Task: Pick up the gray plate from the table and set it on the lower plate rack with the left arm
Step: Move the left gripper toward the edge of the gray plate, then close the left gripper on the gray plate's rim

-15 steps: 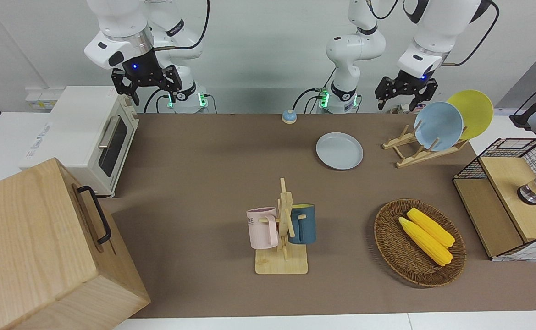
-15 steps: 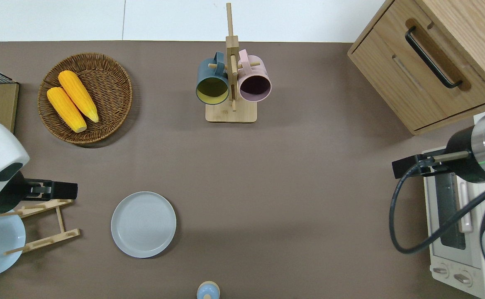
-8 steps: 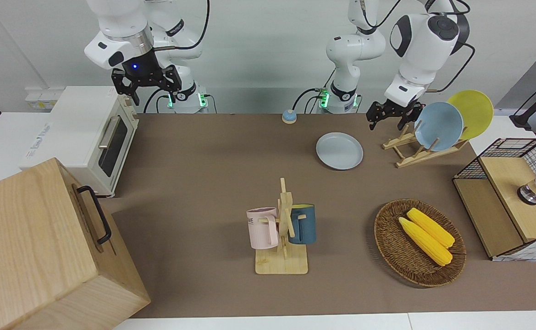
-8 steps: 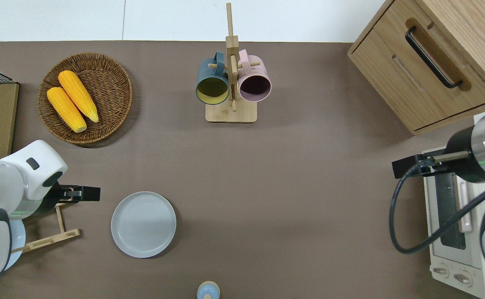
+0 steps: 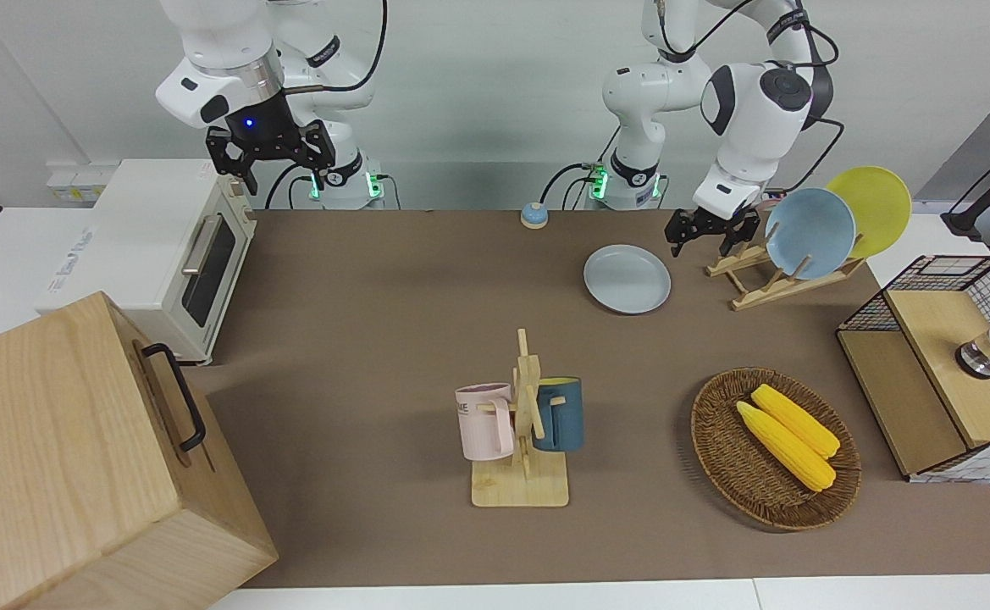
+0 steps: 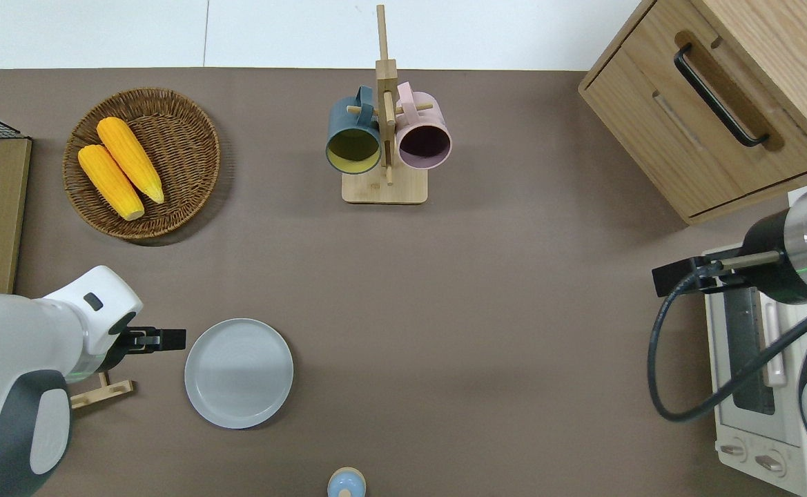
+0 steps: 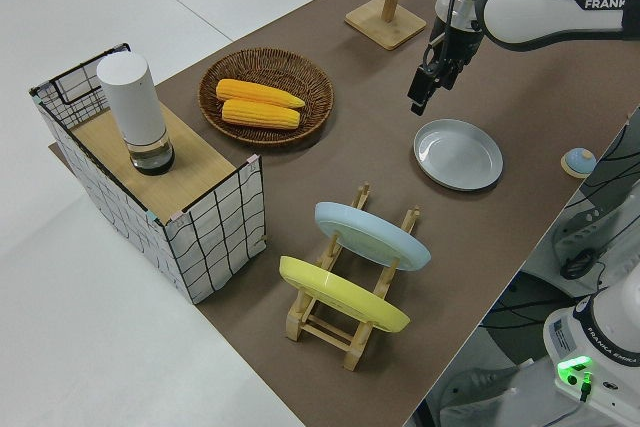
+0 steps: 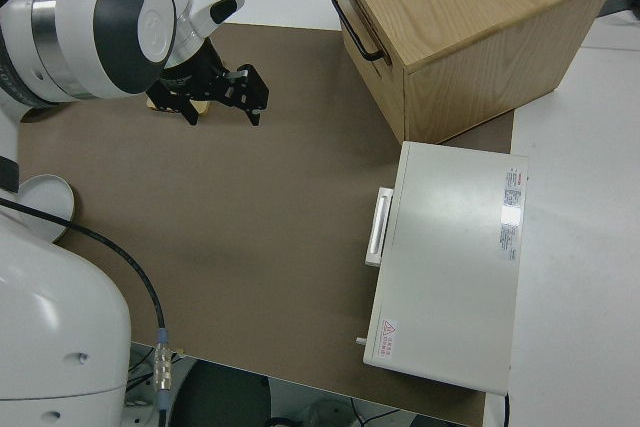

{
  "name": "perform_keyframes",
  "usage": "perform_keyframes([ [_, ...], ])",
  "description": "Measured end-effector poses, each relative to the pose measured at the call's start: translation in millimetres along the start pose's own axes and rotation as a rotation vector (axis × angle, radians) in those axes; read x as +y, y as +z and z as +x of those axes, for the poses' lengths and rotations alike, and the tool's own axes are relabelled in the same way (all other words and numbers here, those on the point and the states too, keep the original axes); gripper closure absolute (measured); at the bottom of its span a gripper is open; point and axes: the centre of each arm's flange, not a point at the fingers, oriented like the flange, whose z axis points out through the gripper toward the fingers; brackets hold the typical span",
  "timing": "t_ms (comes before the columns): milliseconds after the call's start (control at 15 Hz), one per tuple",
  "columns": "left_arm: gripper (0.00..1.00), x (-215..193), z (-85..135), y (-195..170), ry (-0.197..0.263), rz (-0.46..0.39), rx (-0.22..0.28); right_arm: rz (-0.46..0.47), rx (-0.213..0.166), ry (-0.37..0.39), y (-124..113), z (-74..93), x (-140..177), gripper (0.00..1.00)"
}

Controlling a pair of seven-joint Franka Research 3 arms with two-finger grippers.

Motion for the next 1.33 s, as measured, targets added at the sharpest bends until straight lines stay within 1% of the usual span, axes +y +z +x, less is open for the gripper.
perform_keyframes([
  [267,0.00,5,-10,31,0.010,0.007,0.013,0.000,0.000,0.000,0,0.0,0,0.01],
  [400,0.00,8,-20,55,0.015,0.012,0.018,0.000,0.000,0.000,0,0.0,0,0.01],
  [600,0.00,10,-29,75,0.020,0.015,0.034,0.000,0.000,0.000,0,0.0,0,0.01],
  [733,0.00,13,-33,86,0.026,0.017,0.032,0.000,0.000,0.000,0,0.0,0,0.01],
  [1000,0.00,15,-32,102,0.032,0.013,0.029,0.000,0.000,0.000,0,0.0,0,0.01],
  [1333,0.00,15,-34,132,0.034,0.005,0.044,0.000,0.000,0.000,0,0.0,0,0.01],
])
